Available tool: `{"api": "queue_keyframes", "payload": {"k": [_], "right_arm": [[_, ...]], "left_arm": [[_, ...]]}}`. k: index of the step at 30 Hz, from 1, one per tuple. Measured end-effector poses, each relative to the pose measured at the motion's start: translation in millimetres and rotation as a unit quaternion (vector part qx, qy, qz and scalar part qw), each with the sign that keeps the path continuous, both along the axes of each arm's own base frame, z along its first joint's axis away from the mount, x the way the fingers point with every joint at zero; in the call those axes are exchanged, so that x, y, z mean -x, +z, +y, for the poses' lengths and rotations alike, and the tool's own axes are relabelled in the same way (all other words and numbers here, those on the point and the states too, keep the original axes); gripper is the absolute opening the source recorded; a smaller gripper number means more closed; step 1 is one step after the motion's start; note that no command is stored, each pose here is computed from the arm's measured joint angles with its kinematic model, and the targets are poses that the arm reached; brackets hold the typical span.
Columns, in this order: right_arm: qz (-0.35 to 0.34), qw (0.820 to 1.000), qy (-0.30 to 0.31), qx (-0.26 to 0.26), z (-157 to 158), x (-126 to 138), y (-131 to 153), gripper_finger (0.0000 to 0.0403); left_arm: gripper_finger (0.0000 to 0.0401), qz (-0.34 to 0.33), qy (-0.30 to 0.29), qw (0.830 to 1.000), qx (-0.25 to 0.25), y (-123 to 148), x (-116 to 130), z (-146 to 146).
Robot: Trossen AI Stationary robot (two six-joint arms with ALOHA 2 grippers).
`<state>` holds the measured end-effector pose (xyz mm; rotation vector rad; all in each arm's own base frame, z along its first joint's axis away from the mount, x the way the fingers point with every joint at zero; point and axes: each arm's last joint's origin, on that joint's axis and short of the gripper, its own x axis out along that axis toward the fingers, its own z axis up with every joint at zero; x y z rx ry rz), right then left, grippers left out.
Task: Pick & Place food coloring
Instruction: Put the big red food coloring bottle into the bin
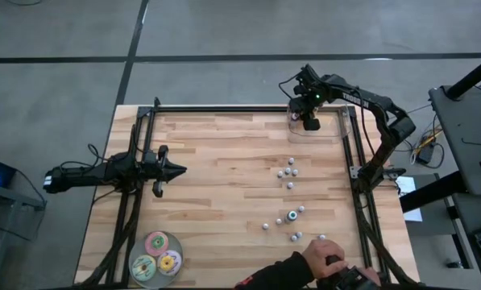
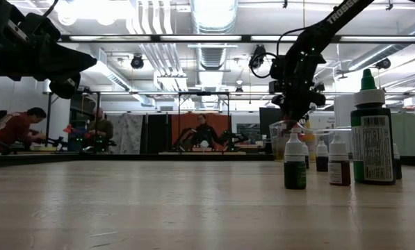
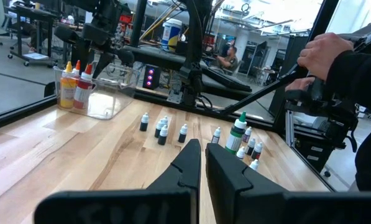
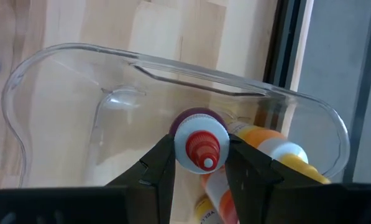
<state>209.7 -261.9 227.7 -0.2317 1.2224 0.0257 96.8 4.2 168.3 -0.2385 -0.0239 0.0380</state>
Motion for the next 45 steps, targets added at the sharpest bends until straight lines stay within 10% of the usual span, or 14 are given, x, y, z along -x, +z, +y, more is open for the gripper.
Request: {"api": "queue_keyframes", "payload": {"k": [45], "right_arm": [[-0.011, 1.0, -0.028, -0.001, -0.7, -0.8, 2.1, 0.013]], "left_arm": [[0.0, 0.0, 0.0, 1.0, 0.0, 0.0, 0.0, 0.0]]}}
